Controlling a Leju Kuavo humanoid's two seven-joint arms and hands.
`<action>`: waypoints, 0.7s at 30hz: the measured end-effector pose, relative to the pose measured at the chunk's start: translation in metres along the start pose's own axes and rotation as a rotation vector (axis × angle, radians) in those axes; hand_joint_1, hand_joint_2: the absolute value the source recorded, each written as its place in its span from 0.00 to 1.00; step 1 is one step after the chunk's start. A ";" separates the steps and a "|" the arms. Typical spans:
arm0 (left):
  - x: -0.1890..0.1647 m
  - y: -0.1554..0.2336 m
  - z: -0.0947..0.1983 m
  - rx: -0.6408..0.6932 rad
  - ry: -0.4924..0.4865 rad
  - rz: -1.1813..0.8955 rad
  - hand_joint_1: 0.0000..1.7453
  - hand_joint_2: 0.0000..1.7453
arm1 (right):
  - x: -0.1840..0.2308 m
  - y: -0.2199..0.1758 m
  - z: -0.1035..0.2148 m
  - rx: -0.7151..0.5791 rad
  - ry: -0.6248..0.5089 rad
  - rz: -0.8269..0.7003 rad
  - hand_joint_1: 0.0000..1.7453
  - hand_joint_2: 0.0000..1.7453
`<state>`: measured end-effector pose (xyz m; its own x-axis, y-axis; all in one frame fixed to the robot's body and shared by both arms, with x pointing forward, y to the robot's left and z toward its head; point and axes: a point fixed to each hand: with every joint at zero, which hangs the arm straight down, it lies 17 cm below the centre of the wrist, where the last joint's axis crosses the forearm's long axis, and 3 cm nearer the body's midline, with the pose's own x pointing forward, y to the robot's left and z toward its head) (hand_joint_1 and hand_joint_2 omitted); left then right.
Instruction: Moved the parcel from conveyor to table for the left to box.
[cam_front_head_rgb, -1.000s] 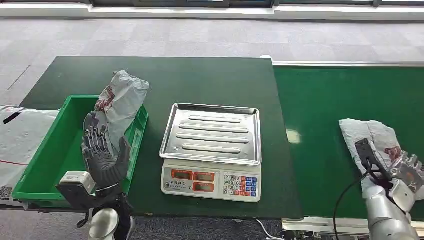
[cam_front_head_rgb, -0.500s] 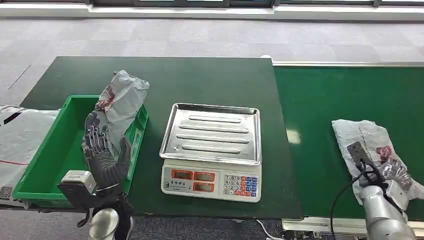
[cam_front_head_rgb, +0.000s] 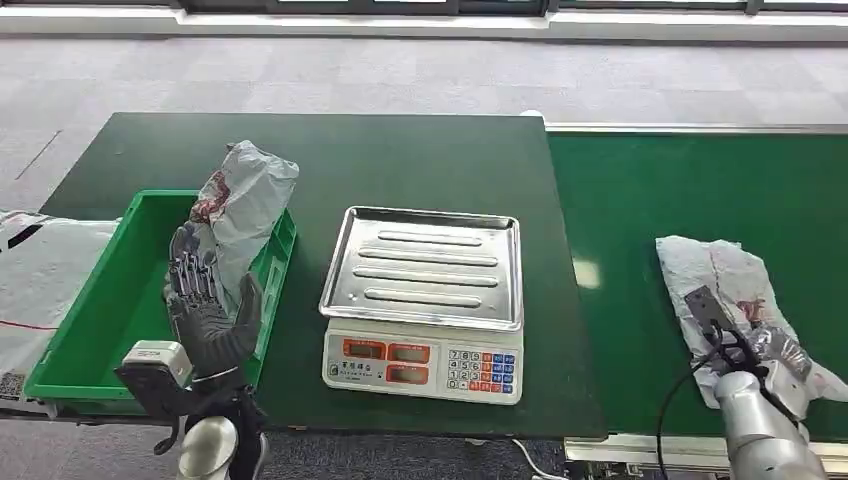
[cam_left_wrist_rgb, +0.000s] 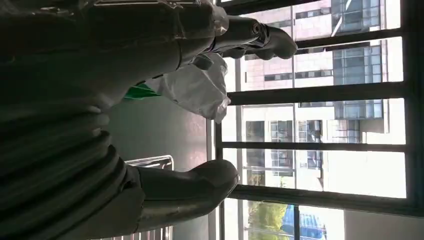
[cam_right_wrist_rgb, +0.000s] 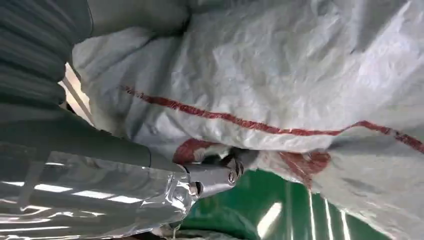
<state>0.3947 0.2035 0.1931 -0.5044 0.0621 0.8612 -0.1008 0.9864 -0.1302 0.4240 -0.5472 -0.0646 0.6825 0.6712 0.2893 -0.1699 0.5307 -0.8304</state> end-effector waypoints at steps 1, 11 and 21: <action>0.000 0.000 0.000 0.001 0.000 0.000 0.00 1.00 | 0.000 0.000 0.000 0.001 0.000 0.000 1.00 1.00; 0.002 0.005 -0.001 0.024 -0.005 0.005 0.00 1.00 | 0.008 0.001 0.000 0.004 -0.013 0.016 1.00 1.00; 0.004 0.009 0.000 0.038 -0.007 0.000 0.00 1.00 | 0.037 -0.042 -0.001 -0.183 -0.102 -0.008 1.00 1.00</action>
<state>0.3918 0.2125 0.1952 -0.5103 0.0611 0.8578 -0.1328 0.9799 -0.1488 0.4567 -0.5451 -0.0199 0.6062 0.7214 0.3349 -0.0271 0.4395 -0.8978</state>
